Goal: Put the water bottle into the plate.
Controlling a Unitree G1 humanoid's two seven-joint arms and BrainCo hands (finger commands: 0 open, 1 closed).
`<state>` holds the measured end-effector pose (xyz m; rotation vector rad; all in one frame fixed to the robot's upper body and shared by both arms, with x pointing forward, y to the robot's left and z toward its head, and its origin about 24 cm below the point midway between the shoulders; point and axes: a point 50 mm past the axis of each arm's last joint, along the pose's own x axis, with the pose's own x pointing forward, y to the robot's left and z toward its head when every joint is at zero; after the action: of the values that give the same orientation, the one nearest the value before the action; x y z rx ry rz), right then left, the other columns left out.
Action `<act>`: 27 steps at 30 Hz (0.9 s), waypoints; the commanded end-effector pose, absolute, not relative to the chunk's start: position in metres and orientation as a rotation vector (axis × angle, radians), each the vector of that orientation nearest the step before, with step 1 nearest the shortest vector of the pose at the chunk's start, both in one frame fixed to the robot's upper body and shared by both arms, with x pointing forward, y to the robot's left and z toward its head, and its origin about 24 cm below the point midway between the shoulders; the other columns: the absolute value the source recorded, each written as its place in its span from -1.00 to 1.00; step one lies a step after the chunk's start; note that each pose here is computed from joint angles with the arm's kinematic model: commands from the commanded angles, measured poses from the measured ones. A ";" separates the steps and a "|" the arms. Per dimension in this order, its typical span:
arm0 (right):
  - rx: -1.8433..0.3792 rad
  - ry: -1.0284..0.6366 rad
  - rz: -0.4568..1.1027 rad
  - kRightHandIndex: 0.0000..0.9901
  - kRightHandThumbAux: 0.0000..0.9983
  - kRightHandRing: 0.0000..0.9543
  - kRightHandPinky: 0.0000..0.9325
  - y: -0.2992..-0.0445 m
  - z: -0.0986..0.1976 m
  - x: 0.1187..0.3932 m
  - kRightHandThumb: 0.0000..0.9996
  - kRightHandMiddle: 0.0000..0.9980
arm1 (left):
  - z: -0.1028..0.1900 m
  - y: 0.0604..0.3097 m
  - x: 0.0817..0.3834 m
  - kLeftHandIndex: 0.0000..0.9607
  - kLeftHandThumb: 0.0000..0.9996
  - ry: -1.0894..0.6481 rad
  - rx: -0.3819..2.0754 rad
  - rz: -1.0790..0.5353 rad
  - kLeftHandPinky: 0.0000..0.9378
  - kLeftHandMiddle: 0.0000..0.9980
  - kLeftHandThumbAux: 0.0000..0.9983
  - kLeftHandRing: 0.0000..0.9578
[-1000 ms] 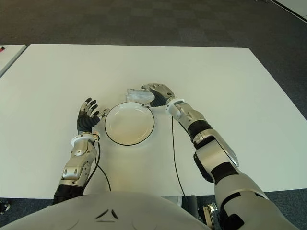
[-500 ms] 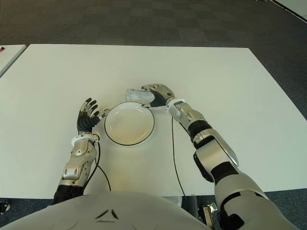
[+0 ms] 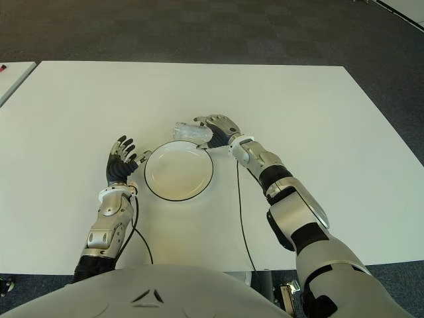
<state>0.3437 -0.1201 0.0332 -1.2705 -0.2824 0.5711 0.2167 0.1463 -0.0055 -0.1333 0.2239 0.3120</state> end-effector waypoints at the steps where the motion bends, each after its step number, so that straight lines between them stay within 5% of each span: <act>1: -1.242 -0.282 0.584 -0.79 0.37 -0.58 -0.69 -0.117 0.034 0.343 0.79 -0.42 | -0.008 0.129 0.216 -0.72 -0.93 0.244 -0.216 0.314 -0.66 -0.68 0.94 -0.71; 12: -1.231 -0.258 0.609 -0.86 0.58 -0.68 -0.85 -0.117 0.037 0.344 0.78 -0.62 | -0.008 0.129 0.216 -0.70 -0.90 0.247 -0.218 0.320 -0.66 -0.67 0.93 -0.71; 27: -1.223 -0.240 0.618 -0.87 0.63 -0.67 -0.74 -0.120 0.041 0.345 0.89 -0.66 | -0.009 0.130 0.216 -0.73 -0.91 0.250 -0.214 0.312 -0.65 -0.68 0.93 -0.71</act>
<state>0.3462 -0.1158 0.0430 -1.2363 -0.2719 0.6208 0.2166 0.1465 -0.0058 -0.1368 0.2254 0.3130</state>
